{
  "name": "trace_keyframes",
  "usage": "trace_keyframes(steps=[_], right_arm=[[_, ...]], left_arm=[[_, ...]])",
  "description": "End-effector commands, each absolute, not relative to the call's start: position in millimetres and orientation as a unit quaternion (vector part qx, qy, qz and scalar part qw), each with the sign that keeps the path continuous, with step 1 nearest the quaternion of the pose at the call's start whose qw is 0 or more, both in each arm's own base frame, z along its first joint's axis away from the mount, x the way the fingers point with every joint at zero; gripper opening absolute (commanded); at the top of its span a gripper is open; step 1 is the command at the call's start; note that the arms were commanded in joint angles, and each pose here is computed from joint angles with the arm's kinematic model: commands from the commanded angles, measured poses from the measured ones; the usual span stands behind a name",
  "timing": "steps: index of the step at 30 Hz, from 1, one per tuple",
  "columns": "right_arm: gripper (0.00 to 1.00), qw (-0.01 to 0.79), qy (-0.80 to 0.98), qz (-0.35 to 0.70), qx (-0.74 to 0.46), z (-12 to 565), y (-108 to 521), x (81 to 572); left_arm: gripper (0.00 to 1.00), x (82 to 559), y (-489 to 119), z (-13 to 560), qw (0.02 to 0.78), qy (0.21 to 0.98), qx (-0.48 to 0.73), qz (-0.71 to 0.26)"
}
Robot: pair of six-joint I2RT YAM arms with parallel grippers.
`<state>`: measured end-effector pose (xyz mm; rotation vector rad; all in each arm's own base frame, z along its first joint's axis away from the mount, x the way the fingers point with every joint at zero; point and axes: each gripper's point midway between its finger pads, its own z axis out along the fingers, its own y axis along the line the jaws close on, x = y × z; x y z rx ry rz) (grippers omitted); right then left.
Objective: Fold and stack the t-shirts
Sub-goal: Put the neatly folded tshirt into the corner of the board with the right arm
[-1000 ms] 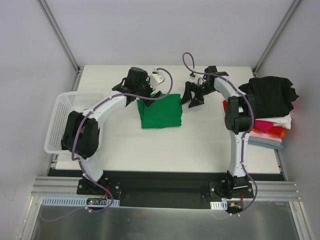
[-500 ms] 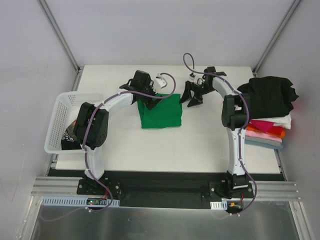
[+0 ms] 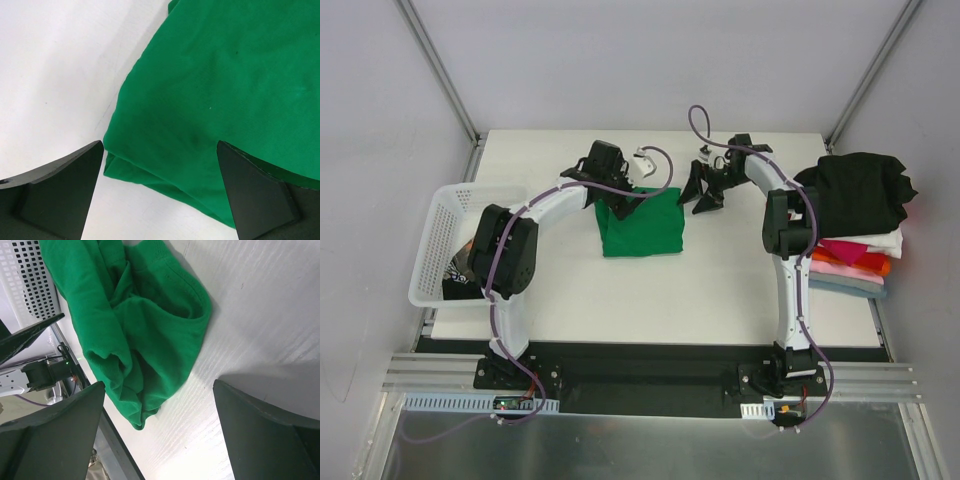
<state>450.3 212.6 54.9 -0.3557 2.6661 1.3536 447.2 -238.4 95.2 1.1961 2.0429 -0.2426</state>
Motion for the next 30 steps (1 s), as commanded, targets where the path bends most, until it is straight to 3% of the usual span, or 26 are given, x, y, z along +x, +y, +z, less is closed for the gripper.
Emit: trace_keyframes(steps=[1, 30], right_arm=[[0.93, 0.062, 0.871, 0.471, -0.126, 61, 226, 446], [0.96, 0.015, 0.852, 0.512, -0.108, 45, 265, 428]], left_arm=[[0.97, 447, -252, 100, 0.373, 0.784, 0.485, -0.105], [0.97, 446, -254, 95, 0.36, 0.789, 0.487, -0.105]])
